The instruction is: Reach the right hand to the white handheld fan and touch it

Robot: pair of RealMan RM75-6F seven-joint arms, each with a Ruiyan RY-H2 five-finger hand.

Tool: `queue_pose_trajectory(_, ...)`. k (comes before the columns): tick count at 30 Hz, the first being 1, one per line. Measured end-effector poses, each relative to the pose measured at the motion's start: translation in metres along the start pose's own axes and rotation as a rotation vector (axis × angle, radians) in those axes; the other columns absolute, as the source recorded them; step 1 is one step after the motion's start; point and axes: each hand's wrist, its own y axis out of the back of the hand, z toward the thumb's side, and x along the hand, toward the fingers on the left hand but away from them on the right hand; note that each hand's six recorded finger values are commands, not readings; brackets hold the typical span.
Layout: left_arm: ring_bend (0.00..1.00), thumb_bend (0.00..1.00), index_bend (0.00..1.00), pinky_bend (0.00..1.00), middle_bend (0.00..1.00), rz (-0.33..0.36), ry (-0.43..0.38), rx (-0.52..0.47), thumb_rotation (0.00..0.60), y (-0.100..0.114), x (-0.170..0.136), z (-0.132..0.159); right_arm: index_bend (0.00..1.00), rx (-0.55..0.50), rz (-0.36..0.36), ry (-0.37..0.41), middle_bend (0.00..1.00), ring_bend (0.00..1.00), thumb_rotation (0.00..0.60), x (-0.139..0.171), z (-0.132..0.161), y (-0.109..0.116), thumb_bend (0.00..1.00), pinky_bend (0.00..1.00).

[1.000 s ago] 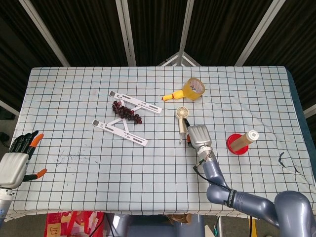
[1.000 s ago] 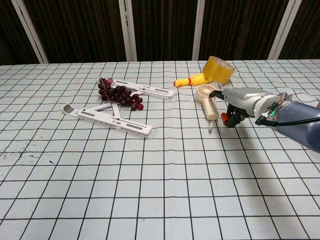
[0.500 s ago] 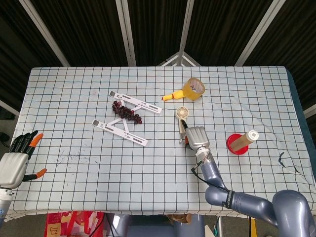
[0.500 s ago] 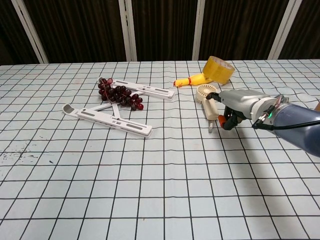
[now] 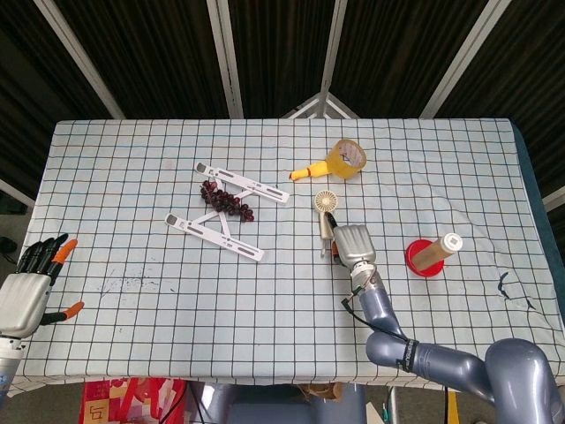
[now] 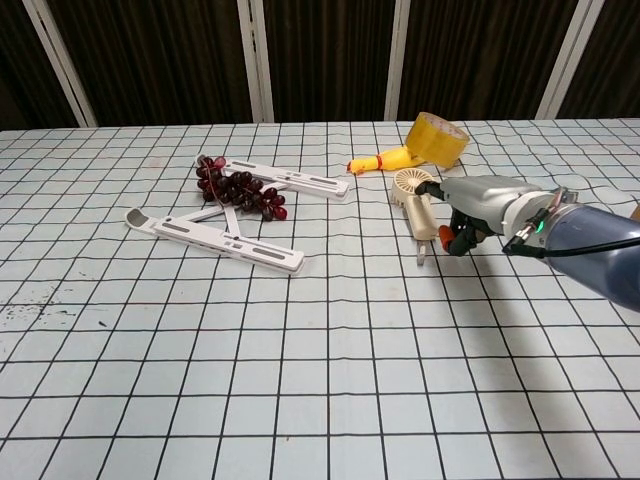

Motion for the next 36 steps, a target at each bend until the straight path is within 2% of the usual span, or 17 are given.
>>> queue_pose_trajectory(18,0.0,0.0,0.0,0.0,0.0,0.0,0.002,-0.003,0.6,0.0,-0.001,0.0,0.0,0.004,0.014,-0.012,0.84,0.9,0.6,0.002,-0.003,-0.002,0.71,0.87)
queue_pose_trajectory(36,0.0,0.0,0.0,0.0,0.0,0.0,0.002,-0.012,0.6,0.001,0.0,0.0,0.0,0.032,0.076,-0.012,0.84,0.9,0.6,0.005,-0.001,-0.028,0.72,0.87)
